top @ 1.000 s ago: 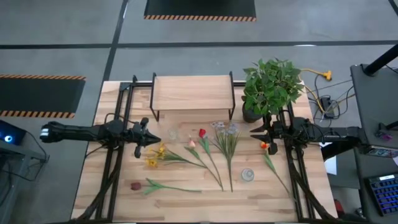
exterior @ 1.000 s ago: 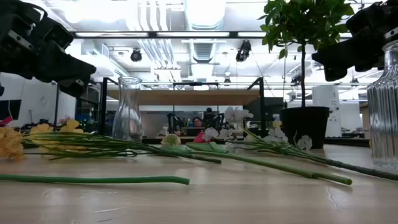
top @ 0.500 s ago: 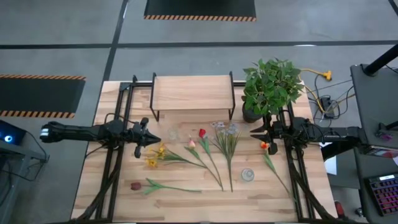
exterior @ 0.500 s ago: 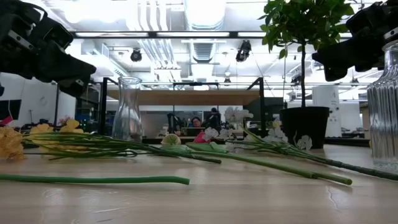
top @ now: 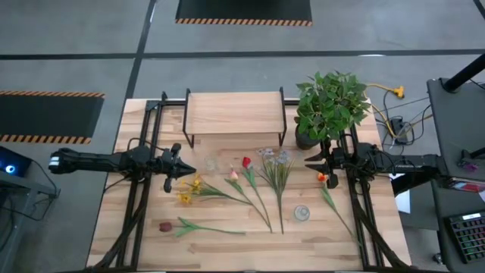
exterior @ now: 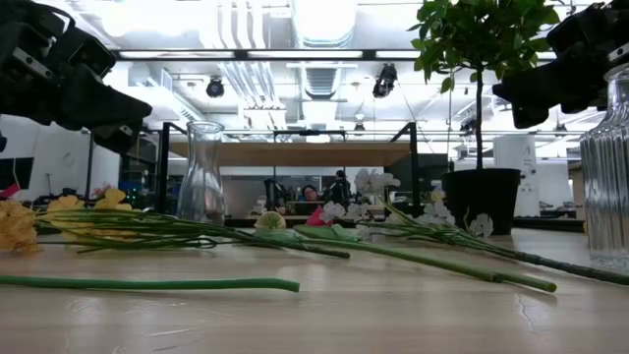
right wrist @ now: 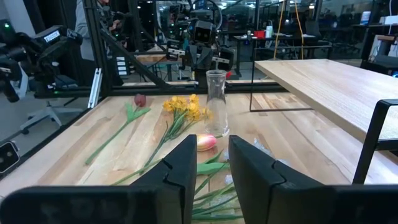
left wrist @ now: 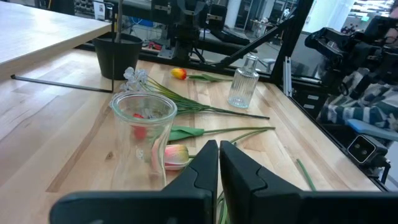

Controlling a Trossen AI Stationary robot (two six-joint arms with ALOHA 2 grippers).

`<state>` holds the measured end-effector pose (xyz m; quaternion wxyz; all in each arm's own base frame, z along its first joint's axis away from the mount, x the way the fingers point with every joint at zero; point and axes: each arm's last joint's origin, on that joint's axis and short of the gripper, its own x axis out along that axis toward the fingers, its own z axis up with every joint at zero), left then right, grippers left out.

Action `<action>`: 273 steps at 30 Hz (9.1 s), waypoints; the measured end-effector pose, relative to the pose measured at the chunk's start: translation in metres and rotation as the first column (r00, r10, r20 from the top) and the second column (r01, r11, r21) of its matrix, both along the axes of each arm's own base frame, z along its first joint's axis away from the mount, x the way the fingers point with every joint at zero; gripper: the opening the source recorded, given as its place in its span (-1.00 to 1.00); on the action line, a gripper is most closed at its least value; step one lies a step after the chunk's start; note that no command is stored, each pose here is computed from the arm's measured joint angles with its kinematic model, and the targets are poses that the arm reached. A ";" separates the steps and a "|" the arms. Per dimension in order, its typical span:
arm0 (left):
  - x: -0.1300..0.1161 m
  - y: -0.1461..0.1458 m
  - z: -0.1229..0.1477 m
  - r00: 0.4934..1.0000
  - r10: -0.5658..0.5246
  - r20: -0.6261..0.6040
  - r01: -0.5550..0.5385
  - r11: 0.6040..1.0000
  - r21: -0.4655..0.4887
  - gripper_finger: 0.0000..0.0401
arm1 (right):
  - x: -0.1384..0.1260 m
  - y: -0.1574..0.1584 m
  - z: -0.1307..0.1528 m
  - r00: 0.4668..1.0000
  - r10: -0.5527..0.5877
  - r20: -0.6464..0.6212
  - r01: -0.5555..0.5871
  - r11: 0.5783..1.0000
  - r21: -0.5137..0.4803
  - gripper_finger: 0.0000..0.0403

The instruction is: Pick and place flowers into a vace then onto a shelf

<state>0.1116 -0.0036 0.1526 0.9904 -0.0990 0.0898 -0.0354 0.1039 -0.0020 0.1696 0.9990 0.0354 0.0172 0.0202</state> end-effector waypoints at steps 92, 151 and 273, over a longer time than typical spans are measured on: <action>0.000 0.000 0.000 1.000 0.000 0.000 0.000 1.000 0.000 -1.00 | 0.000 0.000 0.000 1.000 0.000 0.000 0.000 1.000 0.000 -0.62; 0.000 0.000 0.001 1.000 -0.015 0.021 0.013 0.994 0.106 -1.00 | 0.000 -0.001 0.003 0.999 -0.044 0.031 0.041 0.996 0.083 -0.59; 0.001 0.003 0.007 0.995 0.066 0.080 -0.075 0.990 0.120 -1.00 | 0.037 0.109 -0.040 -0.080 -0.155 -0.985 0.735 0.658 -0.163 -0.11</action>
